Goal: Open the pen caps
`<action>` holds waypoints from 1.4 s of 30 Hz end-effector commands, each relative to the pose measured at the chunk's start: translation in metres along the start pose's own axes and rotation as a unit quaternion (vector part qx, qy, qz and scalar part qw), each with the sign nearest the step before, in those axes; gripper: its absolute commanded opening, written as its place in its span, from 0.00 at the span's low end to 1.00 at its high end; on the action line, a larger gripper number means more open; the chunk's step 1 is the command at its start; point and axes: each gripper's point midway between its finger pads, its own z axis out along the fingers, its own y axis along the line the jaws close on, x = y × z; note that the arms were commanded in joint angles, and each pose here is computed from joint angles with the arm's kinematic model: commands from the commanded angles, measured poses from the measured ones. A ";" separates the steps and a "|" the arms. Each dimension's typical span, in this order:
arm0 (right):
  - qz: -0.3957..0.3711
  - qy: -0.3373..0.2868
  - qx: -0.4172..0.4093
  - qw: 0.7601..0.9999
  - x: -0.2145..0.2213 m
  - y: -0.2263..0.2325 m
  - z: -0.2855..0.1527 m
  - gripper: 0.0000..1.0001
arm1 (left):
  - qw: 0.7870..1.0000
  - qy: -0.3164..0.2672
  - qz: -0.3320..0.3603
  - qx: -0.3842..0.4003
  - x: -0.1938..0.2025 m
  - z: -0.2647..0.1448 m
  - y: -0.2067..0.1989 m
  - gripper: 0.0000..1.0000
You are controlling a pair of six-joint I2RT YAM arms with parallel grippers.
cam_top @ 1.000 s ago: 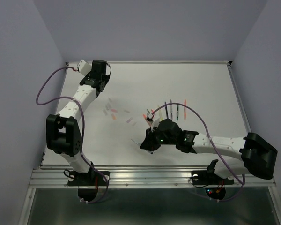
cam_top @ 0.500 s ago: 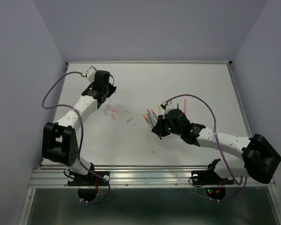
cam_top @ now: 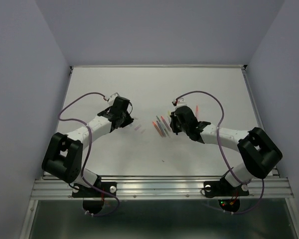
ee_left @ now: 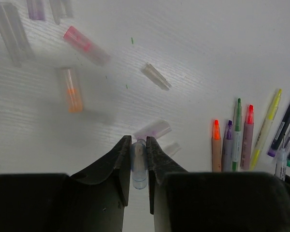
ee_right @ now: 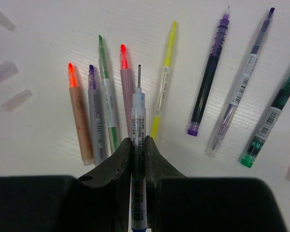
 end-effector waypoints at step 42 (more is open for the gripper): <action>0.135 -0.145 0.155 0.968 -0.078 -0.066 -0.078 1.00 | 0.989 -0.146 -0.001 0.018 -0.088 -0.089 -0.029 0.99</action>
